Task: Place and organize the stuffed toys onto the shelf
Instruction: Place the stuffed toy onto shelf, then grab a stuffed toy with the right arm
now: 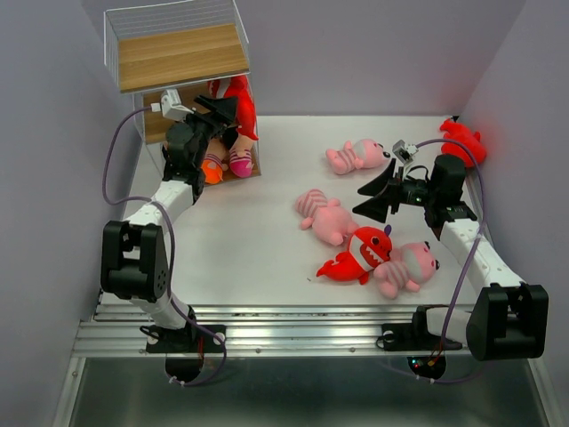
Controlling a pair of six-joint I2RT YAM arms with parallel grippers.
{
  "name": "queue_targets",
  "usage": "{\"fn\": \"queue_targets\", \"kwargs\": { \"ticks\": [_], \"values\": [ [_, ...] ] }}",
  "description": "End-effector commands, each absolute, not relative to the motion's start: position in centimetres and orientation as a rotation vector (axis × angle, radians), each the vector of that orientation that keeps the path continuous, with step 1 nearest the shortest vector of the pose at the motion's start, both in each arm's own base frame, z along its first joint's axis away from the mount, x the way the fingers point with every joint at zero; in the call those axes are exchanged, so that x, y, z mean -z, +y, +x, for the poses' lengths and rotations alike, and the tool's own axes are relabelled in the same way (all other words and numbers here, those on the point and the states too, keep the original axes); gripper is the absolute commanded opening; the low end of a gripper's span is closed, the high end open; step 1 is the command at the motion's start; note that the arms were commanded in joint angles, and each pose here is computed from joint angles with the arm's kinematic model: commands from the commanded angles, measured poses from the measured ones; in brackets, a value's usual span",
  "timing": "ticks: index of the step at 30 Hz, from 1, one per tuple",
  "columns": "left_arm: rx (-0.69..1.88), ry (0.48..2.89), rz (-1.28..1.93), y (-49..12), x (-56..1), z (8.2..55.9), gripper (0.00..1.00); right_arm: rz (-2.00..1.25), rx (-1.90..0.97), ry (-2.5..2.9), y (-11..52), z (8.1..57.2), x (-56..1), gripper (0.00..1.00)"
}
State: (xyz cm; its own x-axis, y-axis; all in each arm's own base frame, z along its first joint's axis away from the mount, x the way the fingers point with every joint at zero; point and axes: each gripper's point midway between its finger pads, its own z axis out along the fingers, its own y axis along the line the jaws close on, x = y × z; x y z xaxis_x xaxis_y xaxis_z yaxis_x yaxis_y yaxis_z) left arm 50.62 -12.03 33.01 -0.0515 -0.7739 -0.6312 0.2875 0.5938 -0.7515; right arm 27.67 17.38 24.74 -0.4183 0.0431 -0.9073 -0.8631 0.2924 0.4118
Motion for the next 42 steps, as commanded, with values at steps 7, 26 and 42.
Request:
{"fn": "queue_targets", "kwargs": {
  "ticks": [7,26,42],
  "values": [
    [0.859,1.298,-0.373,-11.3,-36.5,47.6,0.98,-0.804,-1.238,1.605,17.2,27.5,-25.5,1.0],
    [0.419,1.396,-0.238,-5.1,-36.9,31.8,0.99,-0.77,-1.064,1.678,15.1,29.2,-24.1,1.0],
    [0.545,1.647,-0.199,-7.0,-28.7,25.0,0.99,-0.909,-0.426,2.234,6.3,30.6,-19.1,1.0]
  ]
}}
